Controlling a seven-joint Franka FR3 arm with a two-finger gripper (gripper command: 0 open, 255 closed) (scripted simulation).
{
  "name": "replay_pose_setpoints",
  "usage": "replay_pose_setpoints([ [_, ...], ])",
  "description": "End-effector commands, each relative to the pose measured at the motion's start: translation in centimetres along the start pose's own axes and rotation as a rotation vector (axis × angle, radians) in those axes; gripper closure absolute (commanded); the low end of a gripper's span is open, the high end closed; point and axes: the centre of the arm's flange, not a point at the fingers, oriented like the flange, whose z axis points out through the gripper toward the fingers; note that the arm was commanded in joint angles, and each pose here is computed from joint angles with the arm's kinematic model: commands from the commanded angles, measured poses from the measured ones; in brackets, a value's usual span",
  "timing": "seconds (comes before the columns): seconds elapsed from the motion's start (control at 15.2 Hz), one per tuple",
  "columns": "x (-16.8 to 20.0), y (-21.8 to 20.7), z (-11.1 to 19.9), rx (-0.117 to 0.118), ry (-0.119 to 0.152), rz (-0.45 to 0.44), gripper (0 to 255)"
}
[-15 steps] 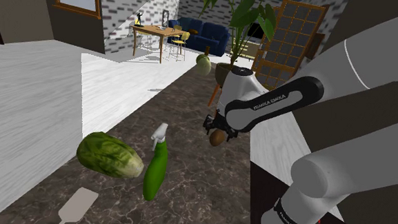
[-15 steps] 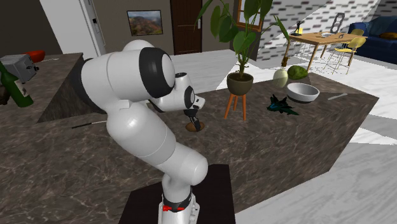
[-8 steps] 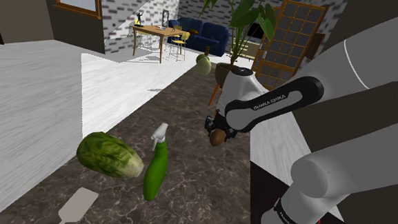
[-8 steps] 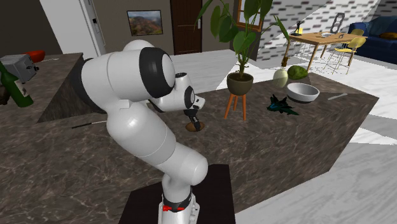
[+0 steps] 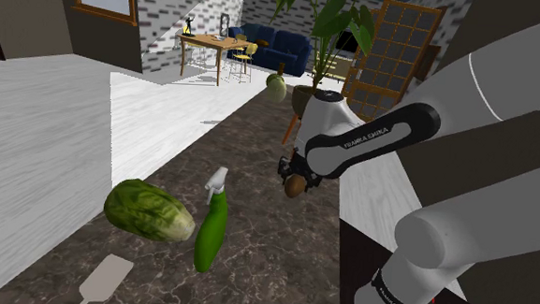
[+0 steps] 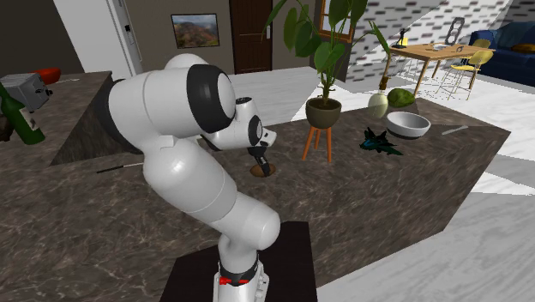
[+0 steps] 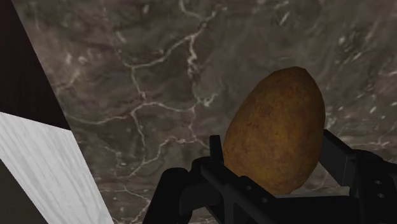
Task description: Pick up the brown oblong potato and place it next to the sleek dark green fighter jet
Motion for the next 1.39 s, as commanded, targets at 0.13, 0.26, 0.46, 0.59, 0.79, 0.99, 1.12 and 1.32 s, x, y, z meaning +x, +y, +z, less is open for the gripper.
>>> replay_pose_setpoints([
  [0.13, 0.4, 0.0, -1.8, 0.0, 0.0, 0.0, 255],
  [0.26, 0.7, 0.0, -2.8, 0.0, 0.0, 0.0, 255],
  [0.46, 1.0, -0.1, -4.4, 0.0, 0.0, 0.0, 255],
  [0.59, 1.3, -0.1, -5.4, 0.0, 0.0, 0.0, 255],
  [0.79, 1.6, -0.1, -6.9, 0.0, 0.0, 0.0, 255],
  [0.99, 2.0, -0.2, -8.5, 0.0, 0.0, 0.0, 255],
  [1.12, 2.3, -0.2, -9.5, 0.0, 0.0, 0.0, 255],
  [1.32, 2.6, -0.2, -11.0, 0.0, 0.0, 0.0, 255],
])
